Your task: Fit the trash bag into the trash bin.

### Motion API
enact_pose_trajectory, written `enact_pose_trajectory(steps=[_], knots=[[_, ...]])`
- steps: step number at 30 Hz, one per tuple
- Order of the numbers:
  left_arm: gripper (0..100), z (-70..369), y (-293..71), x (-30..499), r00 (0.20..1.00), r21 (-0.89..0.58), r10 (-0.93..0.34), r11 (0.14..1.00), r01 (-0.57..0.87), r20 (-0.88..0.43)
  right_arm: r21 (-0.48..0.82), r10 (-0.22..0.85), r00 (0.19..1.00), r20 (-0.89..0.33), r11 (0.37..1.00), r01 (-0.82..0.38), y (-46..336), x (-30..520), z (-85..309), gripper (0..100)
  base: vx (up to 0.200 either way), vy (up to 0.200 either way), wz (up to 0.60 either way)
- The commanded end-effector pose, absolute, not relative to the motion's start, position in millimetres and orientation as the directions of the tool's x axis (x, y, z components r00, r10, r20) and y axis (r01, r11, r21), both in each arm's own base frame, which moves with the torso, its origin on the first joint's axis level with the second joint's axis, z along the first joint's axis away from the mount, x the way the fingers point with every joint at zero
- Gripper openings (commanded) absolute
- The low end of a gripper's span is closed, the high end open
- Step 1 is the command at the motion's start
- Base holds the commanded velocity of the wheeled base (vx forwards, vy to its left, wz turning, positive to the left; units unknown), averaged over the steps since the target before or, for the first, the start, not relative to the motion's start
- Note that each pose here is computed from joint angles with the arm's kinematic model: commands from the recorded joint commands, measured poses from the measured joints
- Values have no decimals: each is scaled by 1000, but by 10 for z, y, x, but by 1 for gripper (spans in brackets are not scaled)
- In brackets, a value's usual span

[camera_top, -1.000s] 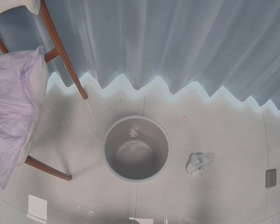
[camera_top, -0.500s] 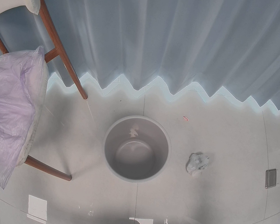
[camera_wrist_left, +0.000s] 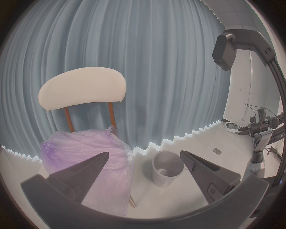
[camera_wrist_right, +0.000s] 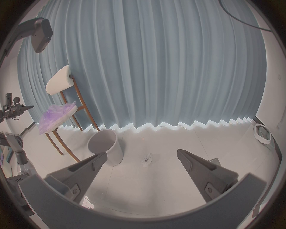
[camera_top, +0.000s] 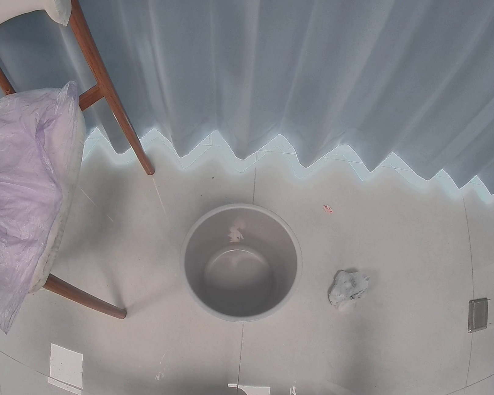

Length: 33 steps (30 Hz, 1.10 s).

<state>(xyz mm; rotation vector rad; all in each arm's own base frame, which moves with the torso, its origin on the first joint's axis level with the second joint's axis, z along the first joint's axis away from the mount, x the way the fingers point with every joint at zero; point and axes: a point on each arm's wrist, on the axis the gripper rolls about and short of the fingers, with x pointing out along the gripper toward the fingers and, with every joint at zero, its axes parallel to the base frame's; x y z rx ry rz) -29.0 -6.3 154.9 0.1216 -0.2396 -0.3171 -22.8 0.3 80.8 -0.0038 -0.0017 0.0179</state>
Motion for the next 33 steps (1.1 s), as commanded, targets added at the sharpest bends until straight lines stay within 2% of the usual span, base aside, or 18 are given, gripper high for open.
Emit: enact_pose_trajectory(steps=[1, 7, 14, 25, 33], knots=[[100, 1620, -68, -219, 923, 149, -341, 937, 317, 176, -5, 18, 1000, 0, 1000, -18, 3, -227, 757, 100, 0, 0, 0], [100, 1815, -85, -65, 908, 137, -402, 912, 387, 114, -5, 18, 1000, 0, 1000, -18, 3, -227, 757, 100, 0, 0, 0], [100, 1991, -90, 106, 910, 146, -408, 907, 395, 69, -5, 18, 1000, 0, 1000, -18, 3, -227, 757, 100, 0, 0, 0], [100, 2069, -109, 347, 897, 252, -443, 866, 432, -14, -5, 18, 1000, 0, 1000, -18, 3, -227, 757, 100, 0, 0, 0], [100, 2098, -146, 553, 874, 365, -481, 803, 472, -74, -5, 18, 1000, 0, 1000, -18, 3, -227, 757, 100, 0, 0, 0]])
